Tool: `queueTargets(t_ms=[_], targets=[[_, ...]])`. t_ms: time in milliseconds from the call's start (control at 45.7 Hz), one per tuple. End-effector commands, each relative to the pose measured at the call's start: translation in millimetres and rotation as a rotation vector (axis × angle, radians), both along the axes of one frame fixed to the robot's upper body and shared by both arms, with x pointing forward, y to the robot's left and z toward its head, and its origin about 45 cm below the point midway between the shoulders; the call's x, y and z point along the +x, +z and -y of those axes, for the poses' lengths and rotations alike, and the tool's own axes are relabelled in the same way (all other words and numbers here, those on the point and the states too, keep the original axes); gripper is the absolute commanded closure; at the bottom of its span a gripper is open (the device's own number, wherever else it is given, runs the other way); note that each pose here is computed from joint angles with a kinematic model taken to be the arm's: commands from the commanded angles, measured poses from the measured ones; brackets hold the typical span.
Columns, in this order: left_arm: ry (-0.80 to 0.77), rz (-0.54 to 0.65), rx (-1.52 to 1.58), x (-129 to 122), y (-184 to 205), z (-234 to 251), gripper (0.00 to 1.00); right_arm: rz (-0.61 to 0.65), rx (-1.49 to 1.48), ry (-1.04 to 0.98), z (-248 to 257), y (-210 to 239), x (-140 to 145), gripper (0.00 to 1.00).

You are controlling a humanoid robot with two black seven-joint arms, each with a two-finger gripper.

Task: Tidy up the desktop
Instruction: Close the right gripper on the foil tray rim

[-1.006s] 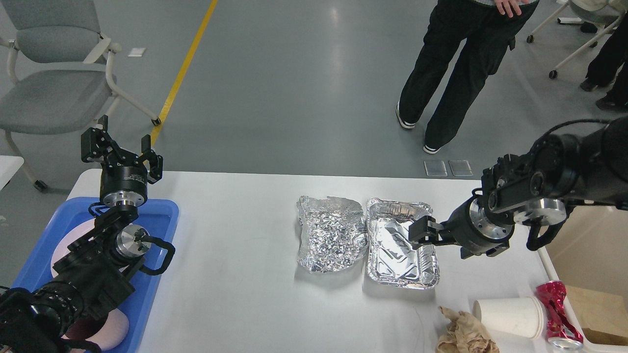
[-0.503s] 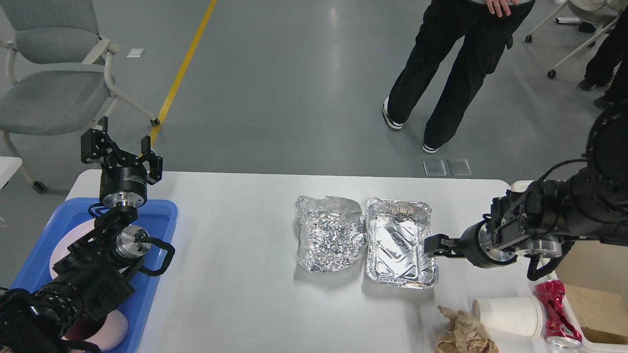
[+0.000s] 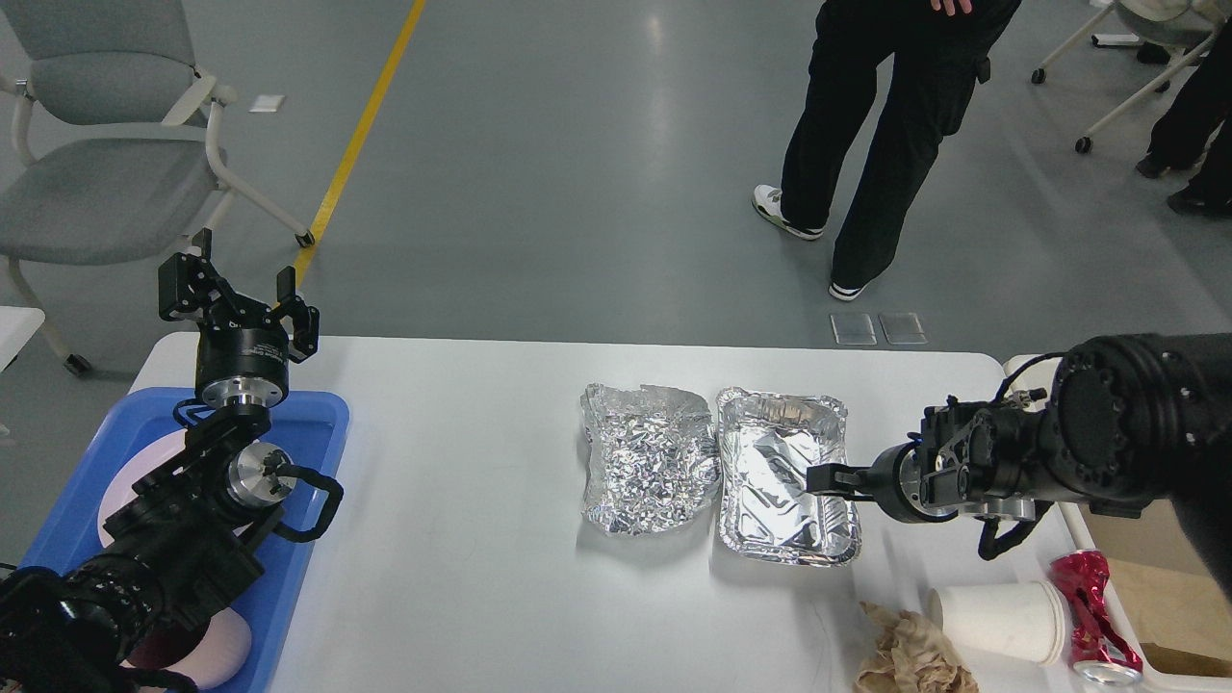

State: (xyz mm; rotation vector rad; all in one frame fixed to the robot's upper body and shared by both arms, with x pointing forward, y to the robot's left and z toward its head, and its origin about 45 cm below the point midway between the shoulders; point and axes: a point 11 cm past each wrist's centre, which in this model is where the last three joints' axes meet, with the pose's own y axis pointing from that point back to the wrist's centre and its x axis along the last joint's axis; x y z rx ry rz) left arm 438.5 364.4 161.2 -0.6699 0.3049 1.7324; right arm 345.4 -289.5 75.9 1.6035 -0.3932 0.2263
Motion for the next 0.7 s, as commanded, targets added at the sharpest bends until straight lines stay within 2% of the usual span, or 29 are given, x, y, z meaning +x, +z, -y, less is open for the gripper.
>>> queueTargets(t_ms=[0, 88, 153, 197, 306, 350, 372, 678], targets=[[0.0, 0.0, -0.001, 0, 0, 0, 0.04, -0.009, -0.002, -0.006, 4, -13, -8, 0.0], [0.0, 0.0, -0.001, 0, 0, 0, 0.04, -0.004, 0.001, -0.002, 3, -21, -9, 0.01], [0.0, 0.0, -0.001, 0, 0, 0, 0.04, 0.008, 0.003, -0.004, 4, -26, -8, 0.11], [-0.001, 0.0, 0.0, 0, 0, 0, 0.04, 0.021, 0.006, -0.004, 4, -27, -5, 0.26], [0.0, 0.0, -0.001, 0, 0, 0, 0.04, 0.032, 0.029, 0.01, 1, -26, -1, 0.8], [0.0, 0.0, -0.001, 0, 0, 0, 0.04, 0.032, 0.03, 0.015, 0, -25, -1, 0.91], [0.0, 0.0, -0.001, 0, 0, 0, 0.04, 0.029, 0.03, 0.017, 0, -25, -2, 1.0], [-0.001, 0.0, 0.0, 0, 0, 0, 0.04, 0.046, 0.032, 0.018, -1, -25, -1, 1.0]])
